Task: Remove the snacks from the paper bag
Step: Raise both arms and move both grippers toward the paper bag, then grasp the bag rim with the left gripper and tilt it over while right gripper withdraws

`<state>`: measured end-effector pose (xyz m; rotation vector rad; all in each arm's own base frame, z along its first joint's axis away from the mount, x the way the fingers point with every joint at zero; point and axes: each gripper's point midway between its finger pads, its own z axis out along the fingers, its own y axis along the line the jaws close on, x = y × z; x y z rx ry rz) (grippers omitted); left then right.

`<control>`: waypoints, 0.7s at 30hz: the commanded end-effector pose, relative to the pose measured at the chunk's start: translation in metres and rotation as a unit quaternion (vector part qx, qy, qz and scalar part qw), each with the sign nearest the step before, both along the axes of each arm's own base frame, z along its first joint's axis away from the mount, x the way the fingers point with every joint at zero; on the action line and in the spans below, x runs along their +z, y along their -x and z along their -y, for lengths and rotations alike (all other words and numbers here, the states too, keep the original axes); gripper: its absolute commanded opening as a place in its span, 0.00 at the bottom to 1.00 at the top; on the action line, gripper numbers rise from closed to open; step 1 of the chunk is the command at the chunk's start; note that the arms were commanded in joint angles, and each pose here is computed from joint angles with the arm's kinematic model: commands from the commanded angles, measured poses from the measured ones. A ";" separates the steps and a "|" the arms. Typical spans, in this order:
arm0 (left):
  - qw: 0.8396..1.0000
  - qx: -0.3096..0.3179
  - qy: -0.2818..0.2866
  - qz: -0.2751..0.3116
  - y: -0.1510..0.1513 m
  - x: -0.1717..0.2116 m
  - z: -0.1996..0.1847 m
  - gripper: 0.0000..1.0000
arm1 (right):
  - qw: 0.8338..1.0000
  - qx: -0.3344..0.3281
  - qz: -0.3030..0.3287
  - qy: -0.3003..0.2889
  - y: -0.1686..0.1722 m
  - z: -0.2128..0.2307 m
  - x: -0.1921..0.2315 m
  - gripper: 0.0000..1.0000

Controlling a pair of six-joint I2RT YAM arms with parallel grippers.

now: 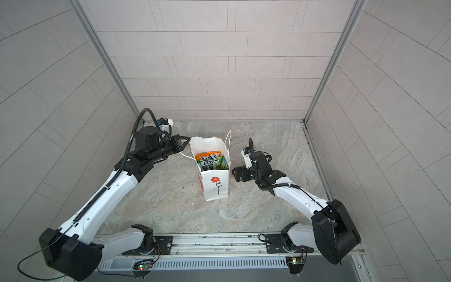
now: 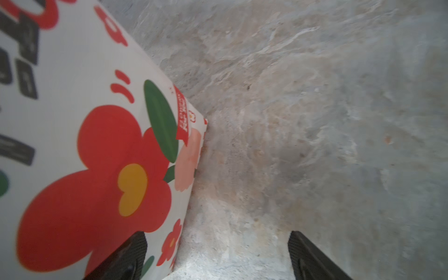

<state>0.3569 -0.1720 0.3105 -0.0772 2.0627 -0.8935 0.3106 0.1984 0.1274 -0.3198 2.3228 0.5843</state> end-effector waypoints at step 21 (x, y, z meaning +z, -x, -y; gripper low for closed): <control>0.984 -0.113 -0.088 0.107 -0.103 0.056 0.035 0.00 | 0.994 -0.025 0.015 -0.103 -0.056 -0.098 -0.022 0.66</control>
